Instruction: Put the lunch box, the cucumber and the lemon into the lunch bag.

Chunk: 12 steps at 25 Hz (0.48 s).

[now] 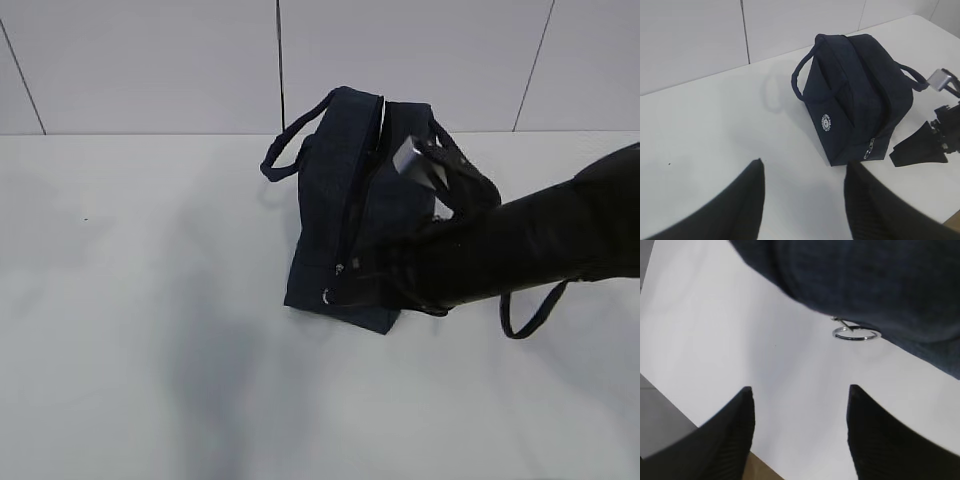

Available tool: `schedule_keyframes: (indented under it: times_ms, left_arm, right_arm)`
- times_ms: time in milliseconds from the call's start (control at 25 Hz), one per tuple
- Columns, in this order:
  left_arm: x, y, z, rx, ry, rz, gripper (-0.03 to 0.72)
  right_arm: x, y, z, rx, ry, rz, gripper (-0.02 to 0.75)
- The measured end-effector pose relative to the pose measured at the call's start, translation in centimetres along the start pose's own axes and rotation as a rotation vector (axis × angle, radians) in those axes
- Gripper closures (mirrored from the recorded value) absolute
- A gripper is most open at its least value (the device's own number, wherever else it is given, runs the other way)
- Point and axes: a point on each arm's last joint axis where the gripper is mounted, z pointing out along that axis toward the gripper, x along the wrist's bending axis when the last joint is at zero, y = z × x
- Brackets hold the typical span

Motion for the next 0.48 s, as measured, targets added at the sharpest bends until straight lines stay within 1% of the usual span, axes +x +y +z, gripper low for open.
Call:
schedule_keyframes:
  times_ms: [40,120,320,480]
  left_arm:
    - [0.0,0.0,0.0,-0.001,0.0,0.0,0.318]
    - [0.0,0.0,0.0,-0.001,0.0,0.0,0.318]
    - [0.0,0.0,0.0,-0.002,-0.001,-0.002,0.318]
    - [0.0,0.0,0.0,-0.002,-0.001,-0.002,0.318]
  right_arm:
    - [-0.4,-0.1,0.5,-0.003,0.004,0.046,0.3]
    - [-0.9,-0.1,1.4,-0.01,0.006,0.115,0.275]
    - [-1.6,0.5,2.6,-0.039,0.009,0.192,0.269]
    - [-2.4,0.5,3.4,-0.054,-0.017,0.248,0.272]
